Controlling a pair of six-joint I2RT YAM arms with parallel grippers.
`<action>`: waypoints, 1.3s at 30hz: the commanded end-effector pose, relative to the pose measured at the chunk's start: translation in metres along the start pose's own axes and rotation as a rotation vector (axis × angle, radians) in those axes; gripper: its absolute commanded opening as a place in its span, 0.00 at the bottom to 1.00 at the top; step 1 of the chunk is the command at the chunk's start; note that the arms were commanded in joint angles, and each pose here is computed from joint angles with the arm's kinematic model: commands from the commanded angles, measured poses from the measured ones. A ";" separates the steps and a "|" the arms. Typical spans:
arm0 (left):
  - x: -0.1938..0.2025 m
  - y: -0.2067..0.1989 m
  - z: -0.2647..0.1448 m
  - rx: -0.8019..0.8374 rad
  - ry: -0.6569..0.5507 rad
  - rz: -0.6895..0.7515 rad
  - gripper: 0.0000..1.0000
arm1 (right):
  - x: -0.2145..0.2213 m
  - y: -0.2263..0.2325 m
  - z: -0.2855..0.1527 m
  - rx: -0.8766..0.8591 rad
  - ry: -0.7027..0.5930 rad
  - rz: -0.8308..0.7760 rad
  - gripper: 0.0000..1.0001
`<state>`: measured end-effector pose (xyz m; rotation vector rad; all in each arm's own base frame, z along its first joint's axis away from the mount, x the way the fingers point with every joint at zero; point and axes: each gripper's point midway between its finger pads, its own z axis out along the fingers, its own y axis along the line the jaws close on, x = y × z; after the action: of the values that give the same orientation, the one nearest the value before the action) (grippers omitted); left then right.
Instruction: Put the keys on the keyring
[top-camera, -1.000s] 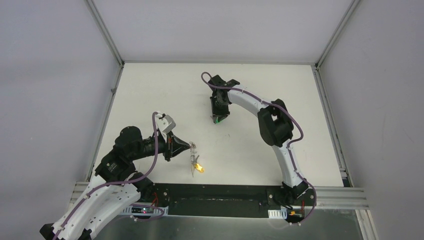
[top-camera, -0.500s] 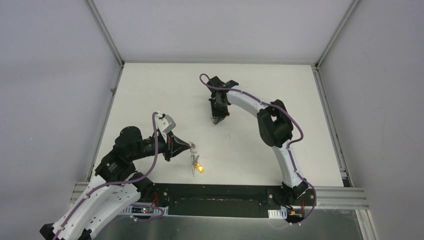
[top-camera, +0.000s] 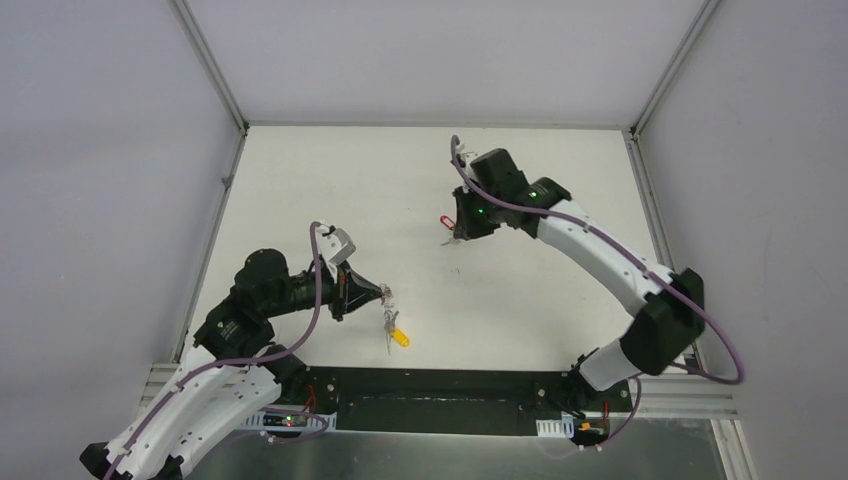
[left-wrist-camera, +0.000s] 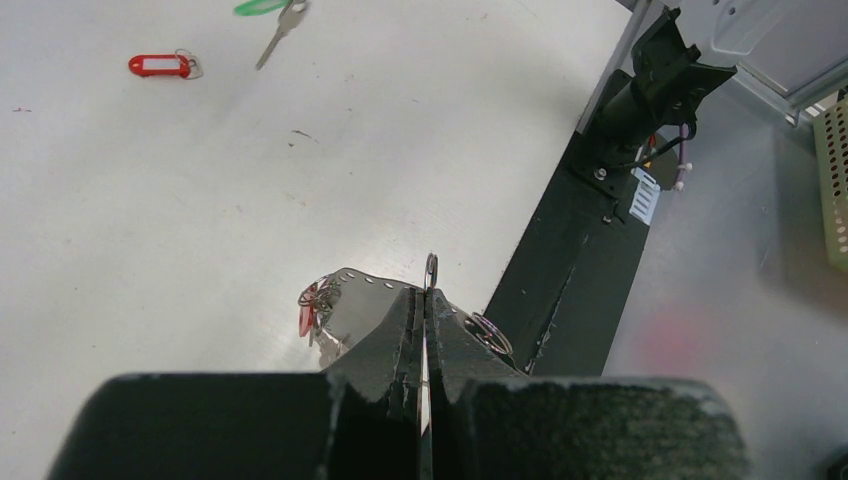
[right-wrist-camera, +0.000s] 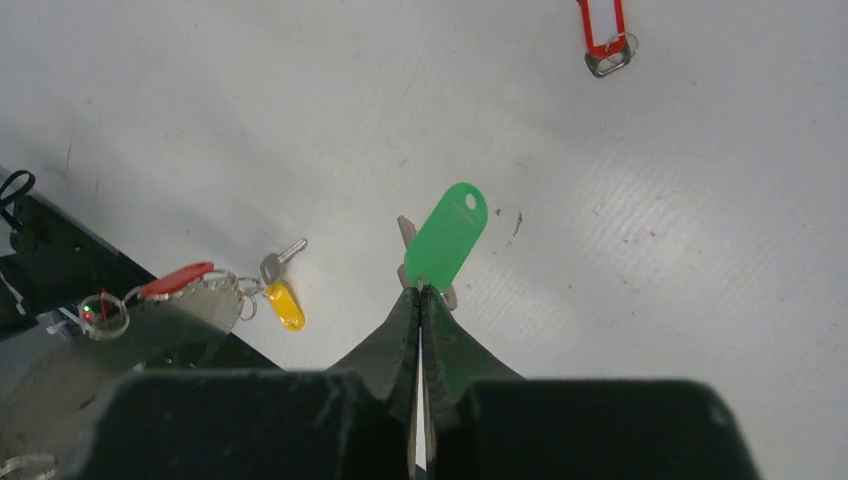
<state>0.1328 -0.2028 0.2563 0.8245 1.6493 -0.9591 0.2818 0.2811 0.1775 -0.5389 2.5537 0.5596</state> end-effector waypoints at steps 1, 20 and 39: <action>-0.034 -0.009 0.005 0.047 -0.082 0.037 0.00 | -0.001 -0.010 -0.034 -0.033 -0.185 -0.116 0.00; -0.024 0.004 0.057 0.097 -0.052 -0.081 0.00 | 0.057 0.040 -0.111 -0.460 -0.199 -0.157 0.00; -0.019 -0.018 0.045 0.149 -0.045 0.130 0.00 | 0.072 0.122 -0.115 -0.643 -0.162 -0.388 0.00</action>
<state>0.1420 -0.2536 0.2505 0.9403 1.6263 -1.0704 0.1220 0.2926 0.2306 -1.0786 2.1997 1.1972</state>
